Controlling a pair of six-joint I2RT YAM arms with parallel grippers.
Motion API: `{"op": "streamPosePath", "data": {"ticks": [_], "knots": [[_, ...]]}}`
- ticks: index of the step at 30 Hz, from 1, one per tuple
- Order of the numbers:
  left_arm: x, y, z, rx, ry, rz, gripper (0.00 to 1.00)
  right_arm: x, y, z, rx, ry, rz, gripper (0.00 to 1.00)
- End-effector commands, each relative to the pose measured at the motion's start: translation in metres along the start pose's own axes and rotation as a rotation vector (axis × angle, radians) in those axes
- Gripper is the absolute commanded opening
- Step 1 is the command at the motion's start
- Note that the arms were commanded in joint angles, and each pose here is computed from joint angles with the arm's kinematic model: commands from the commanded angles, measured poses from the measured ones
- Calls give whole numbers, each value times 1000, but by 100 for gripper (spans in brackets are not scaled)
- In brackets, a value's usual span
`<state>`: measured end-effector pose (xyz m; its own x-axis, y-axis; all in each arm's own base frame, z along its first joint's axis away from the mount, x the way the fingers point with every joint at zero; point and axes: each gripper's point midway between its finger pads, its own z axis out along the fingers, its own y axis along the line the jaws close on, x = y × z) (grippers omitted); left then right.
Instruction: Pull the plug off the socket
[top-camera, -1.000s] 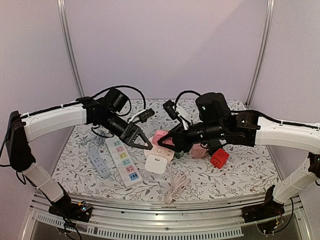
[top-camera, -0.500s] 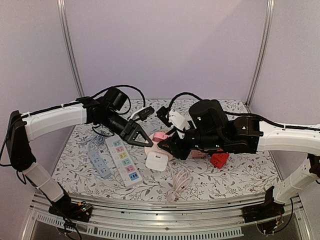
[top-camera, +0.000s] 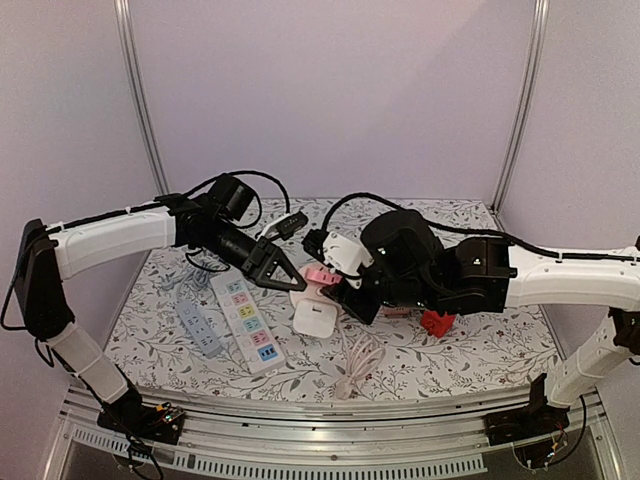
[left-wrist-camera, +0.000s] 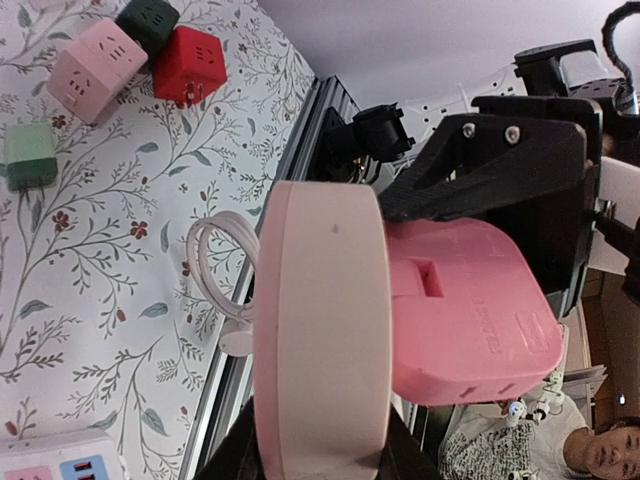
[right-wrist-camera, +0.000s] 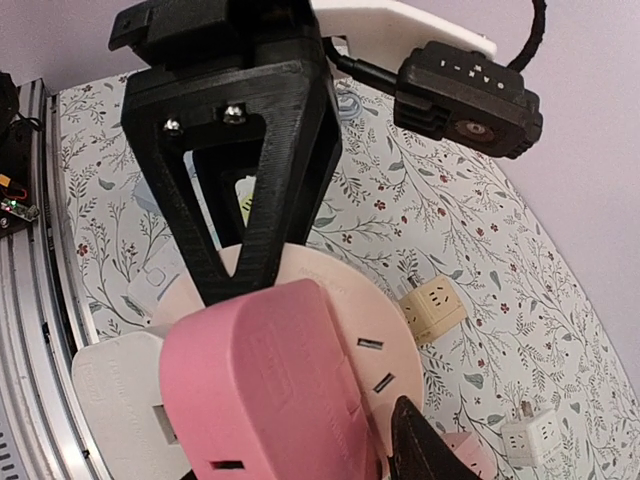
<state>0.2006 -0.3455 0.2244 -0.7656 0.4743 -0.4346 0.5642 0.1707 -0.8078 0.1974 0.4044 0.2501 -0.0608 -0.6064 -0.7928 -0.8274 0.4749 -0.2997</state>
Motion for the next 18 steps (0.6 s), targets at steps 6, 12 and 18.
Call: {"op": "streamPosePath", "data": {"ticks": [6, 12, 18], "knots": [[-5, -26, -4, 119, -9, 76, 0, 3, -5, 12, 66, 39, -71, 38], [-5, -28, -5, 122, -11, 83, 0, 4, -6, 14, 79, 44, -70, 29], [-4, -26, -4, 120, -9, 77, 0, 3, -4, 15, 71, 28, -55, 17]]}}
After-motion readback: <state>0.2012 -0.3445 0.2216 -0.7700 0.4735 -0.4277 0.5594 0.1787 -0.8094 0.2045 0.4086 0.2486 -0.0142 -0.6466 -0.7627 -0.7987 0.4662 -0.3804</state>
